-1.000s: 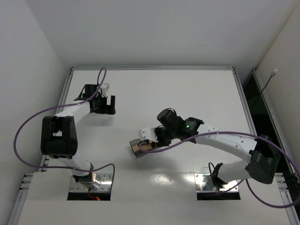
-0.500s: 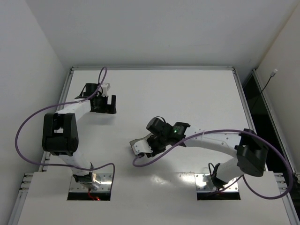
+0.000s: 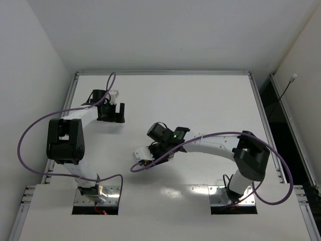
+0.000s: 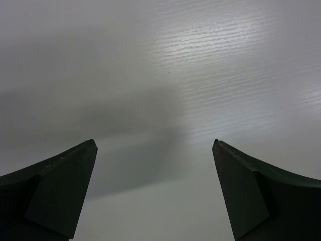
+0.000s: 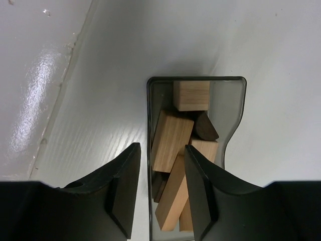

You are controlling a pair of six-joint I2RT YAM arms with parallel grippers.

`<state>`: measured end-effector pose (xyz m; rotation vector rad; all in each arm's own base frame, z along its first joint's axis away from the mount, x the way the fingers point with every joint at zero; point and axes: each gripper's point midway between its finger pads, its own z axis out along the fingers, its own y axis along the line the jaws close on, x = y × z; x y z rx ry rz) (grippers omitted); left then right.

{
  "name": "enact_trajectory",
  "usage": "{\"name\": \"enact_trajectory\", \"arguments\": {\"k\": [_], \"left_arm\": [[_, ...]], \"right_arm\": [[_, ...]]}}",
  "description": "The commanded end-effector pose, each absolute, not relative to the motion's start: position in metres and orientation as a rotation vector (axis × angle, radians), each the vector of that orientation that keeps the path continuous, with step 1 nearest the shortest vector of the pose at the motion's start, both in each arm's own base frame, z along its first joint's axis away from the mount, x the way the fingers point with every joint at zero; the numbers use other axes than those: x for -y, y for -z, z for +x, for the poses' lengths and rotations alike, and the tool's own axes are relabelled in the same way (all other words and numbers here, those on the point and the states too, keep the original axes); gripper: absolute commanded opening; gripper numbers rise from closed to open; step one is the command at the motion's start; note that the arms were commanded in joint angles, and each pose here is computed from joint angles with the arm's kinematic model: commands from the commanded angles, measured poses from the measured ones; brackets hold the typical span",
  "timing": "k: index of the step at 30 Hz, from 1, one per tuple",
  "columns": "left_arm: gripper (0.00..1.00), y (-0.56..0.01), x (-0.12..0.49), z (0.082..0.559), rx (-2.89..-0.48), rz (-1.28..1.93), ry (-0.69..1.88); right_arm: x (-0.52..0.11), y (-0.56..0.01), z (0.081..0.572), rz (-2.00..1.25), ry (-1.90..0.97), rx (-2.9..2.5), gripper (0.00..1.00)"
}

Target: Build the wood block tower

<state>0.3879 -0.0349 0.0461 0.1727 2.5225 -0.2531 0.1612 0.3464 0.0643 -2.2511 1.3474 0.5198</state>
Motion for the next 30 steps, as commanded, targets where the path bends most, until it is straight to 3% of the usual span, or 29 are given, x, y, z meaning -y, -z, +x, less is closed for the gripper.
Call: {"name": "enact_trajectory", "arguments": {"k": [1, 23, 30], "left_arm": [[1.0, -0.059, 0.034, 0.403, -2.478, 0.18, 0.263], [1.0, -0.049, 0.027, 0.407, -2.516, 0.179, 0.267], [1.0, -0.043, 0.027, 0.401, -2.534, 0.177, 0.271]], "right_arm": [[-0.366, -0.078, 0.161, -2.227, -0.6, -1.291, 0.37], [-0.372, -0.048, 0.143, -2.318, -0.739, -1.345, 0.36], [-0.378, -0.043, 0.148, -2.29, -0.731, -1.365, 0.29]]}}
